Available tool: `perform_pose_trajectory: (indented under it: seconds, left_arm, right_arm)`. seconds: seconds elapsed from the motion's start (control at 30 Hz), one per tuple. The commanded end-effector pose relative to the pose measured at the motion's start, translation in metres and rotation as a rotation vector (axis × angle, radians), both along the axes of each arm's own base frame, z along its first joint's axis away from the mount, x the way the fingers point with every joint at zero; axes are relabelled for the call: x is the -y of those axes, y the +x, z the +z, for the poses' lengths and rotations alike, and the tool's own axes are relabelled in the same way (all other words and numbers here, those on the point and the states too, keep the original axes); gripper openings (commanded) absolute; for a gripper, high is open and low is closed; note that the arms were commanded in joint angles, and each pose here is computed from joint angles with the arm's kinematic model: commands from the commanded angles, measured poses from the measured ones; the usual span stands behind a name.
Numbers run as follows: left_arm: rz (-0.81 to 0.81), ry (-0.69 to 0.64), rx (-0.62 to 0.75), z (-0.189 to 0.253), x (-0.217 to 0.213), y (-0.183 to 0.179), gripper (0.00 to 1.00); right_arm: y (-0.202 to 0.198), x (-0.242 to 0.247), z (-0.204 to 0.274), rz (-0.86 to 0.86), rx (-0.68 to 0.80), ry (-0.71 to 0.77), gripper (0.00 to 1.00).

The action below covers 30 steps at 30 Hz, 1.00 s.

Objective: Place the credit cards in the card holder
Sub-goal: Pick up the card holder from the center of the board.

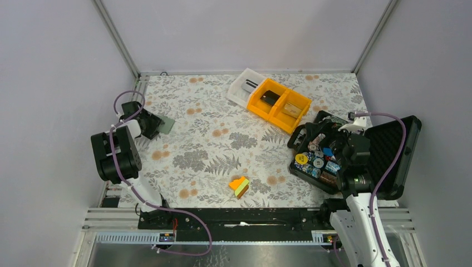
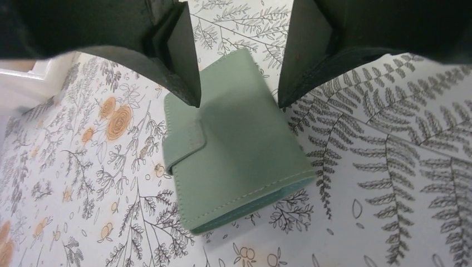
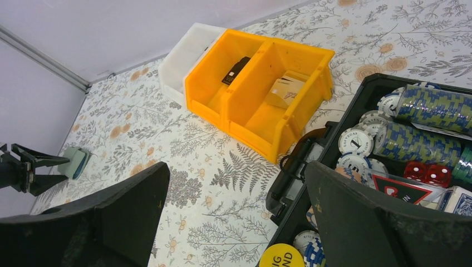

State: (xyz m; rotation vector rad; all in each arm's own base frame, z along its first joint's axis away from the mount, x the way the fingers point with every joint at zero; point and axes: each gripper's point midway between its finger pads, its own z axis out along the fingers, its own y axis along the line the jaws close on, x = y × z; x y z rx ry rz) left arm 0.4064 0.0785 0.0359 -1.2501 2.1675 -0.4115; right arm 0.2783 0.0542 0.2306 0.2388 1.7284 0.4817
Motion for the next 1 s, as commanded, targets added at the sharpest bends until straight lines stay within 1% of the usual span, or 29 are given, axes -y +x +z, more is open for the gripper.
perform_pose_trajectory:
  seconds: [0.0,0.1,0.2,0.27,0.37,0.47,0.57,0.7,0.83,0.9,0.97]
  left_arm:
    - [-0.049,0.010,0.019,0.002,-0.002,0.011,0.51]
    - [-0.081,0.003,0.008,-0.001,0.000,0.014,0.37]
    - [-0.107,0.015,-0.016,-0.002,-0.001,0.014,0.20]
    - [-0.115,0.023,-0.004,0.003,-0.002,0.016,0.09]
    - [-0.139,0.057,0.029,0.016,-0.004,0.019,0.00]
    - [-0.174,0.077,0.047,0.029,-0.003,0.020,0.00]
    - [-0.220,0.048,0.103,0.056,0.009,0.020,0.00]
    - [-0.290,0.047,0.255,0.116,0.043,0.014,0.00]
    - [-0.404,0.039,0.357,0.156,0.086,0.002,0.00]
    - [-0.466,0.036,0.412,0.175,0.106,-0.006,0.00]
    - [-0.548,0.055,0.457,0.189,0.134,-0.018,0.00]
  right_arm:
    - [0.000,0.000,0.015,0.006,0.071,-0.014,0.99]
    - [-0.001,0.001,0.017,0.004,0.080,-0.015,0.99]
    - [-0.001,0.001,0.017,0.004,0.080,-0.014,0.99]
    - [-0.002,0.000,0.016,0.005,0.079,-0.014,0.99]
    - [-0.002,0.000,0.016,0.004,0.077,-0.015,0.99]
    - [-0.001,0.000,0.013,0.008,0.070,-0.018,0.99]
    - [-0.001,-0.001,0.012,0.013,0.066,-0.020,0.99]
    - [-0.001,-0.006,0.011,0.045,0.063,-0.021,0.99]
    - [0.003,-0.007,0.004,0.051,0.028,-0.020,0.99]
    - [0.005,-0.017,0.004,0.107,0.011,-0.006,0.99]
    - [0.002,-0.041,0.006,0.255,0.005,0.024,0.99]
